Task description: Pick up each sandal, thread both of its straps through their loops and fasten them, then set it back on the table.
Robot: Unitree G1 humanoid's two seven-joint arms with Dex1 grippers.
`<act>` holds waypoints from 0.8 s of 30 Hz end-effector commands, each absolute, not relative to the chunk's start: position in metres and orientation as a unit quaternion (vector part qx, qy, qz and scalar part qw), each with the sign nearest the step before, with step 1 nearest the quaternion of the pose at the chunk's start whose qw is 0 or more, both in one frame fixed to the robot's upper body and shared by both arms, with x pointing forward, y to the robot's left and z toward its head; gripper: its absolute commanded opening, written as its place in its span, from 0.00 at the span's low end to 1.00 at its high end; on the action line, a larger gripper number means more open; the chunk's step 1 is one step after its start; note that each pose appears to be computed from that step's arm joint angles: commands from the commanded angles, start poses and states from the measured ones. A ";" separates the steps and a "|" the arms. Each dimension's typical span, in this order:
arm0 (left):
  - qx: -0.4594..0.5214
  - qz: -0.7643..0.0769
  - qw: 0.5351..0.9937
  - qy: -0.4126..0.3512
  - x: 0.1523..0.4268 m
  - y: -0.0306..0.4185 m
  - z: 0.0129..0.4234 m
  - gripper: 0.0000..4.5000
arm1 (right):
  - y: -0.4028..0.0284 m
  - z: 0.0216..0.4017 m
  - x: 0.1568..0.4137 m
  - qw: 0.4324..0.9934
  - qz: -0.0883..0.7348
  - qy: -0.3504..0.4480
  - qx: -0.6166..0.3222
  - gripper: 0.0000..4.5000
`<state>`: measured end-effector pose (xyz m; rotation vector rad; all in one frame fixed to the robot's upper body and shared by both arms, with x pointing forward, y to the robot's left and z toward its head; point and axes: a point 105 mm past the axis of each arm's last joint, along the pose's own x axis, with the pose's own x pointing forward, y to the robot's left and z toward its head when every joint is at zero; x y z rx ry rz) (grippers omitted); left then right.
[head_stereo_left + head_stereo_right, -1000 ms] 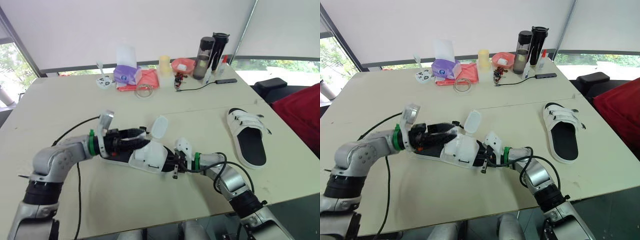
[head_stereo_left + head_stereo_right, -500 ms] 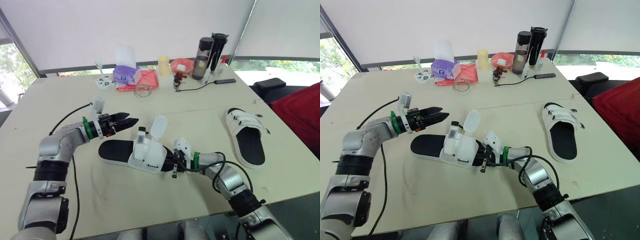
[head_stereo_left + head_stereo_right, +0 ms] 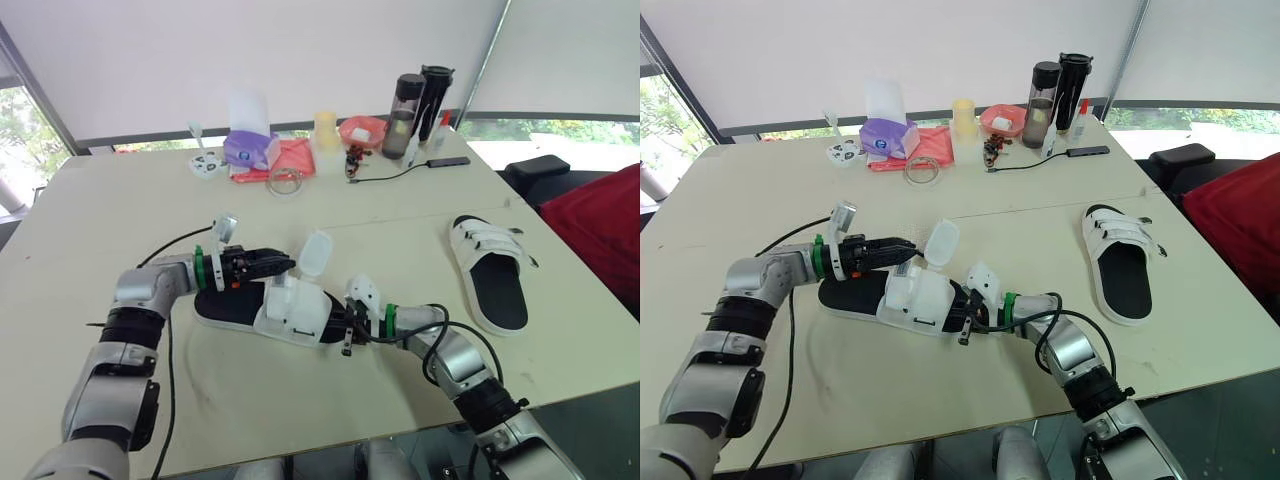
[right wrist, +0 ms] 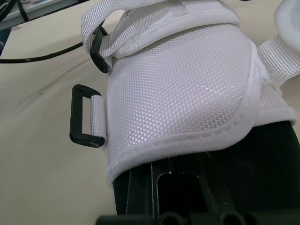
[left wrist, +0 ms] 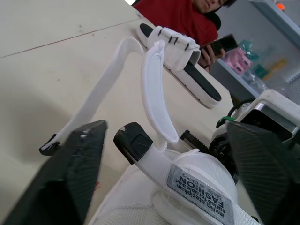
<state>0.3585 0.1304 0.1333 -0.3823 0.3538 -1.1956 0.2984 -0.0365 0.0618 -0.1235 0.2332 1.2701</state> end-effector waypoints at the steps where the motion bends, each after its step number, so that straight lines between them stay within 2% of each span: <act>1: -0.164 -0.581 0.783 0.149 0.357 0.127 0.148 0.46 | -0.062 0.010 0.298 0.816 0.533 0.212 -0.077 0.00; 5: -0.166 -0.579 0.785 0.145 0.358 0.128 0.149 0.01 | -0.063 0.010 0.298 0.817 0.531 0.211 -0.077 0.00; 10: -0.166 -0.595 0.779 0.104 0.357 0.126 0.170 0.01 | -0.064 0.009 0.297 0.817 0.531 0.213 -0.077 0.00; 19: -0.168 -0.671 0.722 0.019 0.317 0.105 0.238 0.01 | -0.064 0.007 0.293 0.812 0.536 0.217 -0.082 0.00; 24: -0.180 -0.654 0.735 0.010 0.320 0.108 0.243 0.01 | -0.064 0.006 0.293 0.812 0.535 0.218 -0.081 0.00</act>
